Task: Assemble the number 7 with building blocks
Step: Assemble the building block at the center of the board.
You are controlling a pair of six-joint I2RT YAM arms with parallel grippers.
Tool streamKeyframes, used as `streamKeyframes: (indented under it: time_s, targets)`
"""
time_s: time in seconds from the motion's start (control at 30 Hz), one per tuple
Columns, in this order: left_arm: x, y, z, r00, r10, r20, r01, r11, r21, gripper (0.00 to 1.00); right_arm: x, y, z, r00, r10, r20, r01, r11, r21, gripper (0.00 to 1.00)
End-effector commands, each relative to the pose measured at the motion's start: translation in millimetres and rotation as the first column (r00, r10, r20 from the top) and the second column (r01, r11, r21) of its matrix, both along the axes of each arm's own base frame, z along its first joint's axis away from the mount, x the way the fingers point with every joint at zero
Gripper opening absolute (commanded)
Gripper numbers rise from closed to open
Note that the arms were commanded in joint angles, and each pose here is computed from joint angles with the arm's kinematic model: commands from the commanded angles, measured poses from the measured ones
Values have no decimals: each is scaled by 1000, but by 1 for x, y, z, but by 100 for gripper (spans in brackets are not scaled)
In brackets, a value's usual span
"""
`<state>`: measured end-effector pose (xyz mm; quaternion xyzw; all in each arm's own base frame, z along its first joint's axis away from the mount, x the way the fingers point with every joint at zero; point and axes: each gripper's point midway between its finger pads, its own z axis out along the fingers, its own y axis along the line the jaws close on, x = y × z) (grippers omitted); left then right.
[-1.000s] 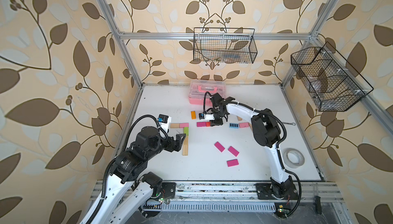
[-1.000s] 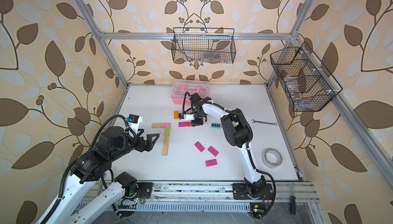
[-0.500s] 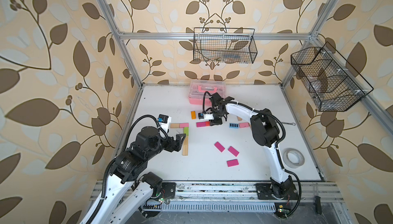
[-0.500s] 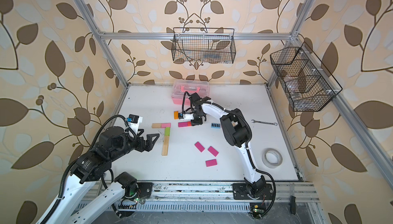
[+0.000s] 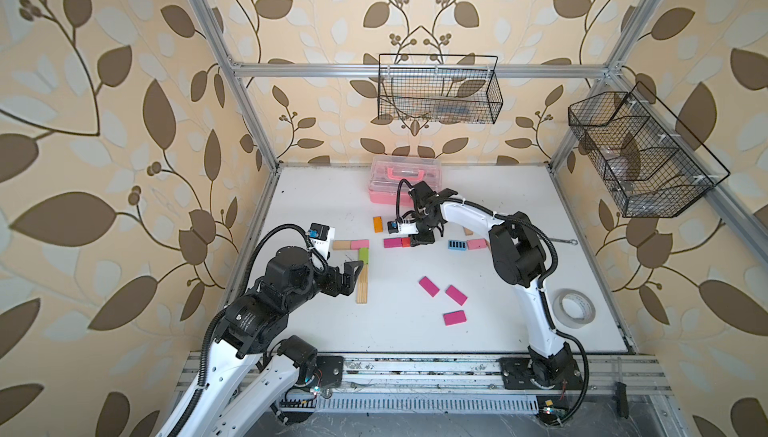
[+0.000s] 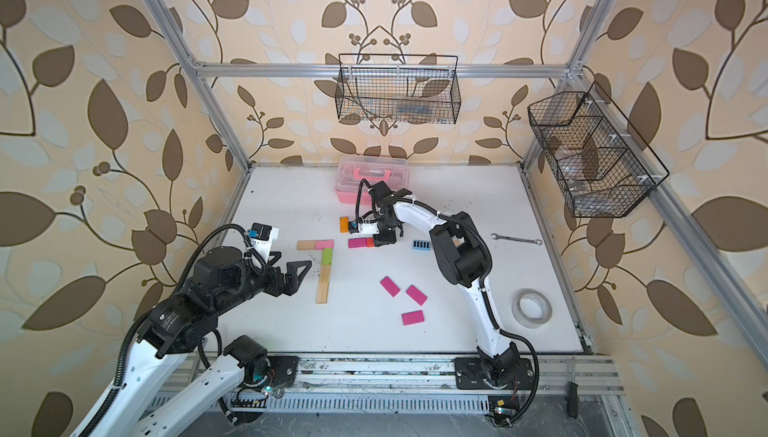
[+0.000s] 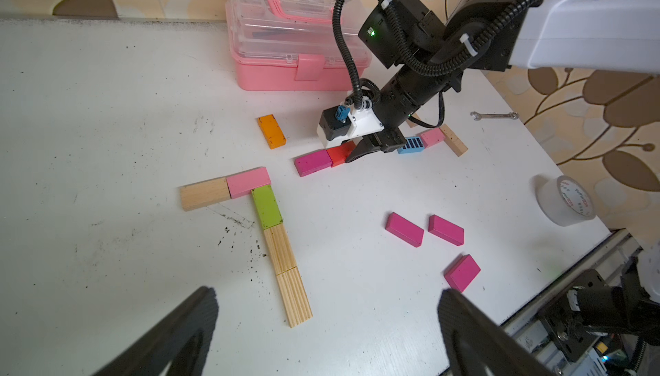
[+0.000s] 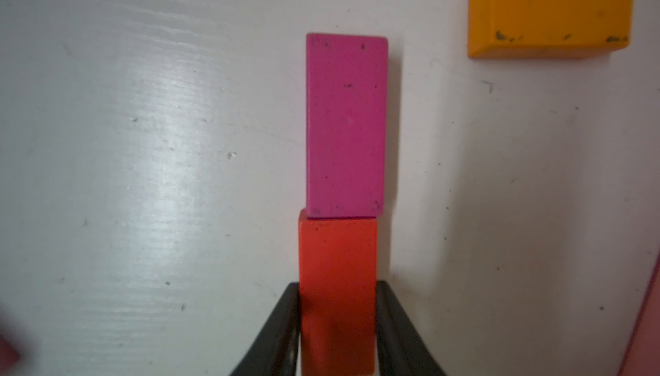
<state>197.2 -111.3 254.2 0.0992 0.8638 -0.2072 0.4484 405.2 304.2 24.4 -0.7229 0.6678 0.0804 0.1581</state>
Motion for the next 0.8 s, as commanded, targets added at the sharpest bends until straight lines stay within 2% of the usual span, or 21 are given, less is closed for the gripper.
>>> streamKeyframes:
  time_s: [0.0, 0.77]
  targets:
    - [0, -6, 5, 999, -35, 28, 35, 999, -13, 99, -6, 1, -12, 999, 25, -33, -26, 999, -24, 36]
    - [0, -6, 5, 999, -35, 27, 35, 999, -13, 99, -2, 2, -14, 999, 22, -28, -23, 999, -26, 38]
